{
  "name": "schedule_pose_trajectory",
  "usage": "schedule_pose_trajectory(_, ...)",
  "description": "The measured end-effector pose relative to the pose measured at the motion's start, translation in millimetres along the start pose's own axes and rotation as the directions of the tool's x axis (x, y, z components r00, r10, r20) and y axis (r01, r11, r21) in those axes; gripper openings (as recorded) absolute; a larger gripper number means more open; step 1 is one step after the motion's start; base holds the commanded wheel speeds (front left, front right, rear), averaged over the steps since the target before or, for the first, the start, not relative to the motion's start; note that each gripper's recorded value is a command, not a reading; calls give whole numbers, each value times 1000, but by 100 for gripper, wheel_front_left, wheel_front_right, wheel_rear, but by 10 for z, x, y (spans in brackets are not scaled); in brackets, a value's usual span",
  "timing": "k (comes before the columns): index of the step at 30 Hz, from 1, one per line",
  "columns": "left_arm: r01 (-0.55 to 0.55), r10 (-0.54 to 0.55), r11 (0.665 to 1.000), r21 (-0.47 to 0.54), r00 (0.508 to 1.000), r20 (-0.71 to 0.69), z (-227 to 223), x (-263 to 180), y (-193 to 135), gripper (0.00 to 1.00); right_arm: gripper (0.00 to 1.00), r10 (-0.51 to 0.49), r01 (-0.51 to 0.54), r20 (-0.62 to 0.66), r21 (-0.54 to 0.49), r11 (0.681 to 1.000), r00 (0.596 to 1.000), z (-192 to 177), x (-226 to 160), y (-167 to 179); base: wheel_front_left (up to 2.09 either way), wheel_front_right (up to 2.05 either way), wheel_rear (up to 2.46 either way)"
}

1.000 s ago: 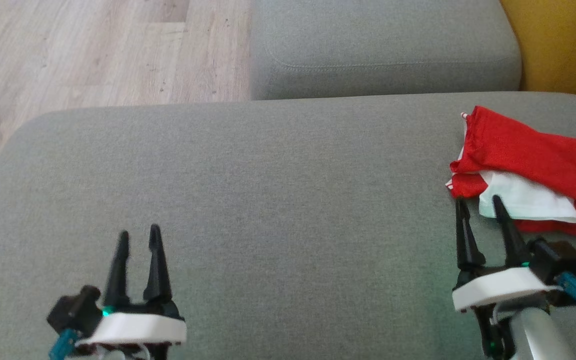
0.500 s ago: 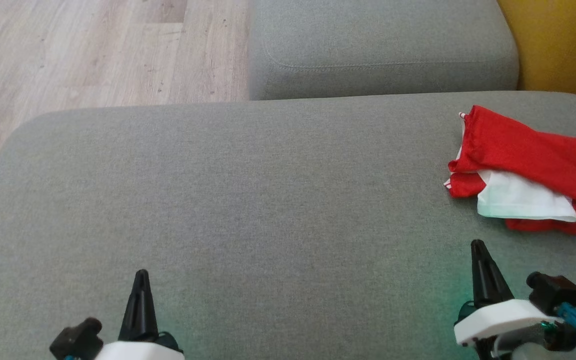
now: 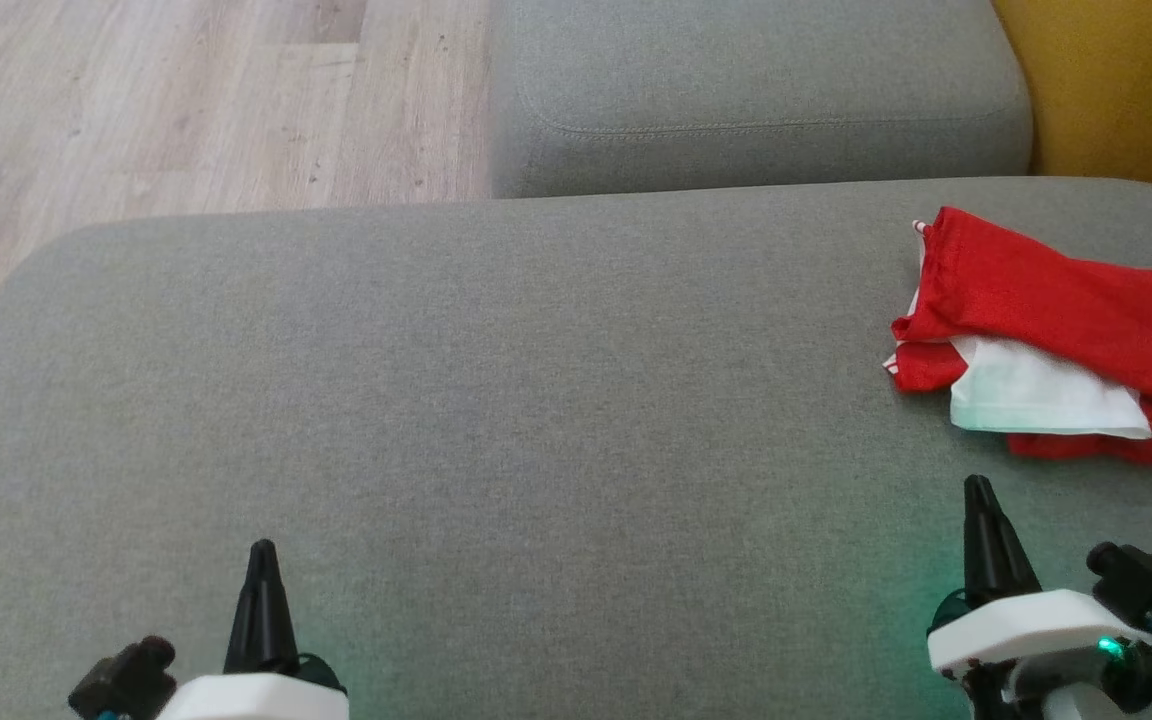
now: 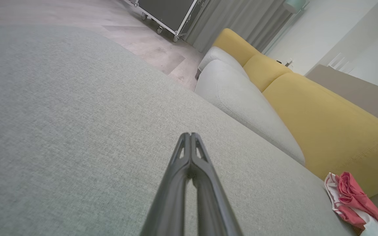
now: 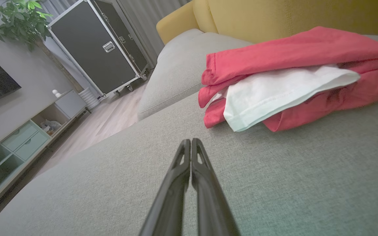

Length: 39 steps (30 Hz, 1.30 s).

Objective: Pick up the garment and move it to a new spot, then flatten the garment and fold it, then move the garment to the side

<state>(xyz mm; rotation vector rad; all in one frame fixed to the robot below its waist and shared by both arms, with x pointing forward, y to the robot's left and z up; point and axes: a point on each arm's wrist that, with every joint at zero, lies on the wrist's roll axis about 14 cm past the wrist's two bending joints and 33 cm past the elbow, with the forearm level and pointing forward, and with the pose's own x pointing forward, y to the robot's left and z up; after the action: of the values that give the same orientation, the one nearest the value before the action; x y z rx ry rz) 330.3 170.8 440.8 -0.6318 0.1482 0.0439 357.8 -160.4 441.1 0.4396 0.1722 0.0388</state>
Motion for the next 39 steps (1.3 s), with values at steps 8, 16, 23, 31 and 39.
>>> schedule_pose_trajectory(8, -5, 6, 997, -71, 1000, 5, 49, 50, -5, 0, 0, -21, 20, 4, 88, 996, 1000, 29, 1, -43, 0, 0, 0)
schedule_pose_trajectory(16, -22, 22, 989, -145, 1000, 0, 68, 67, 30, 0, 0, -41, 40, 2, 178, 983, 999, 46, 1, -89, 0, 0, 0)
schedule_pose_trajectory(23, -25, 25, 978, -207, 1000, -4, 80, 88, 31, 0, 0, -57, 53, 7, 256, 965, 998, 83, 5, -127, 0, 0, 0)
schedule_pose_trajectory(31, -34, 33, 960, -279, 999, -7, 112, 116, 50, 0, 0, -67, 62, 4, 340, 938, 998, 102, 6, -154, 0, 0, 0)
schedule_pose_trajectory(39, -28, 28, 933, -358, 1000, -6, 150, 159, 26, 0, 0, -72, 56, 20, 435, 899, 997, 182, 40, -163, 0, 0, 0)
